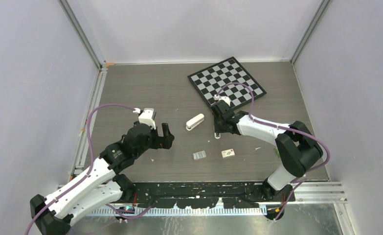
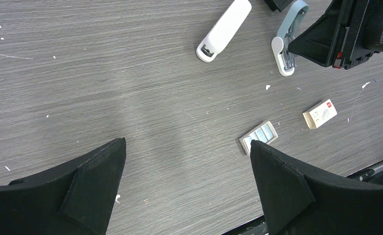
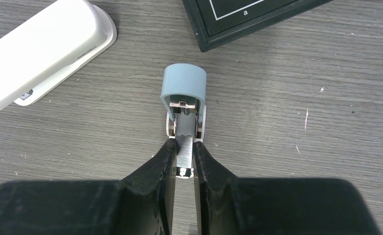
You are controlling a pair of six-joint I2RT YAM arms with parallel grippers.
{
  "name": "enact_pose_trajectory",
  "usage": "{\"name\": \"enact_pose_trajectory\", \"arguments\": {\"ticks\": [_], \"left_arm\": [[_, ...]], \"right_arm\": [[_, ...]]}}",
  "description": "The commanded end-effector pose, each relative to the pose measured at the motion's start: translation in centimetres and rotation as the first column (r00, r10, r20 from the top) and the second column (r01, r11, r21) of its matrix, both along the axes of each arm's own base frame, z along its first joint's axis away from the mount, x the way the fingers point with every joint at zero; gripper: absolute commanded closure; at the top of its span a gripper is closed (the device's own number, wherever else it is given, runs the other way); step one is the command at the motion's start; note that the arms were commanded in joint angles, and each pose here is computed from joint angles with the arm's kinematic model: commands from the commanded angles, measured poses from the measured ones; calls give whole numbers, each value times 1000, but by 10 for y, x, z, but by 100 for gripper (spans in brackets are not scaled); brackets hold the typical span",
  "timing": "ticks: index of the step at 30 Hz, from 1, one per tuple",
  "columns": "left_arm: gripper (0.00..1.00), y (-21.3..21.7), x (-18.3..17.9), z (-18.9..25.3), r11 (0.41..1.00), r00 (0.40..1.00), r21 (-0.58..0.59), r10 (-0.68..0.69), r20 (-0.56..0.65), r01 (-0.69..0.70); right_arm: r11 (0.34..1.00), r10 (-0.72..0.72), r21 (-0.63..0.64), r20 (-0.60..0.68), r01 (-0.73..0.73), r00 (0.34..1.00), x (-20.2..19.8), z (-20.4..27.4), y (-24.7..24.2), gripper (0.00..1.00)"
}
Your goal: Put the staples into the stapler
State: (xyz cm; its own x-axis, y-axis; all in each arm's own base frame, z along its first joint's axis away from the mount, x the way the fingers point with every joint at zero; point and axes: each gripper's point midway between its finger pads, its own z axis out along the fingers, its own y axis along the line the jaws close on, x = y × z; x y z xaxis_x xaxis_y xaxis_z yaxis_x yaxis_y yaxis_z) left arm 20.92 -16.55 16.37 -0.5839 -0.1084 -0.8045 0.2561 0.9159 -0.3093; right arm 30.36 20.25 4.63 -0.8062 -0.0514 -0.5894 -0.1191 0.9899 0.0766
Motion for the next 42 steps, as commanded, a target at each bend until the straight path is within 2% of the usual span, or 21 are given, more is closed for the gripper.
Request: {"name": "enact_pose_trajectory", "arguments": {"ticks": [1, 42], "left_arm": [[0, -1, 4, 13, 1000, 999, -13, 4, 43, -3], [0, -1, 5, 11, 1000, 999, -12, 2, 41, -2]], "right_arm": [[999, -18, 40, 57, 16, 998, 12, 21, 5, 78], [998, -34, 44, 12, 33, 999, 6, 0, 5, 78]]}}
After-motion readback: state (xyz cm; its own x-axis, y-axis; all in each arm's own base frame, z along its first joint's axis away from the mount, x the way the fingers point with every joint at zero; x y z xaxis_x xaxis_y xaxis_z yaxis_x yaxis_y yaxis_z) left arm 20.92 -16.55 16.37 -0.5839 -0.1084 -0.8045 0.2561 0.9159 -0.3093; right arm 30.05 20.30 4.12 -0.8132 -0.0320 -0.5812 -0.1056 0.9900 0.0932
